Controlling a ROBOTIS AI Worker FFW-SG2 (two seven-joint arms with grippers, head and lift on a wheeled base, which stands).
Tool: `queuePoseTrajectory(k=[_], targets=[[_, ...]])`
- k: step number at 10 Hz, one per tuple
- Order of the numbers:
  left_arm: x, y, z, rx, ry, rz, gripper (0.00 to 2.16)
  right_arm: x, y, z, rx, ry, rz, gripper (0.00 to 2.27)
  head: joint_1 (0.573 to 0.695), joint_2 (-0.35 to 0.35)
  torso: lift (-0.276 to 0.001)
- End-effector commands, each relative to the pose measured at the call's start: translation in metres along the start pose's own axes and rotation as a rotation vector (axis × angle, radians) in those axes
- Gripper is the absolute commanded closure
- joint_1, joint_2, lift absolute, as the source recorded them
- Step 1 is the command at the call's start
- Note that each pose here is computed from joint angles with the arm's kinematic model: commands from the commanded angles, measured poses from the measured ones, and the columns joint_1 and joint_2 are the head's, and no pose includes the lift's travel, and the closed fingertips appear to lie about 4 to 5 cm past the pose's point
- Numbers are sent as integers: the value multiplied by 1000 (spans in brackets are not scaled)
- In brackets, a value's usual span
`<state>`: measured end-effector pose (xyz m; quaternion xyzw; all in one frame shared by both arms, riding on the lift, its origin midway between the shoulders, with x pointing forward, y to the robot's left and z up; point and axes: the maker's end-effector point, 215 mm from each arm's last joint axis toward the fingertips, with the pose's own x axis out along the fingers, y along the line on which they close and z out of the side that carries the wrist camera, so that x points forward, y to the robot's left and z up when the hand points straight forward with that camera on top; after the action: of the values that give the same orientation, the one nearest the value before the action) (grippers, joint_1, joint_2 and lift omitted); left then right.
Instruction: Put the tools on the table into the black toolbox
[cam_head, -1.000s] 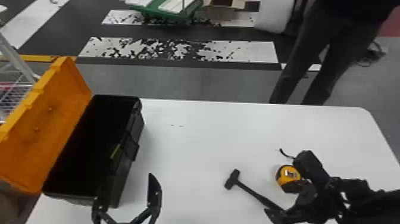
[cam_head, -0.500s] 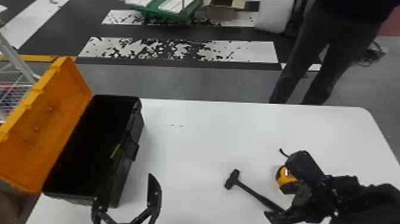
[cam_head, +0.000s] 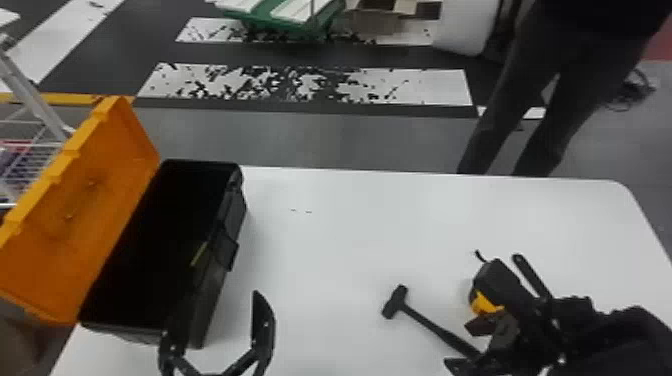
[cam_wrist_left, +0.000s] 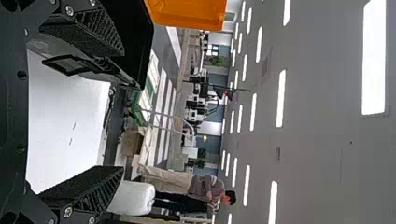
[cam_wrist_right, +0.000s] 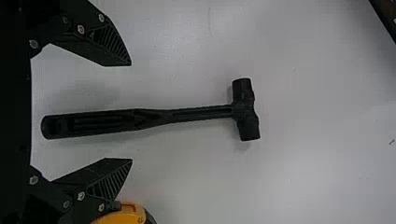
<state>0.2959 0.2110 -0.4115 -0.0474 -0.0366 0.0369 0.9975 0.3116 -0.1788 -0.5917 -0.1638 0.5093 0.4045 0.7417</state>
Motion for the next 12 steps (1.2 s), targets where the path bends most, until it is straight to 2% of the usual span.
queuePoseTrajectory(k=[1,2,3,4,5,6,9,12], targets=[[0,0,0,0,0,0,134,1,0,2,-12,-2,3,491,695,63,-39],[0,0,-1,1,3,0,134,1,1,4,-16,-8,6,704,695,64,-39],[0,0,-1,0,1,0,134,1,0,8,-25,-14,5,1075,695,67,-39],[0,1,-2,3,5,1,134,1,-2,7,-22,-12,-7,1639,695,70,-39],[-1,2,-2,2,4,3,134,1,-3,8,-23,-12,-15,1970,695,71,-39],[-1,2,-3,3,7,3,134,1,-6,6,-22,-4,-25,2202,695,71,-39],[-1,2,-3,2,6,5,134,2,3,10,-95,-31,-31,2260,695,72,-39],[0,1,-2,1,5,-1,134,-9,6,20,-119,-90,-105,2260,695,83,-39]])
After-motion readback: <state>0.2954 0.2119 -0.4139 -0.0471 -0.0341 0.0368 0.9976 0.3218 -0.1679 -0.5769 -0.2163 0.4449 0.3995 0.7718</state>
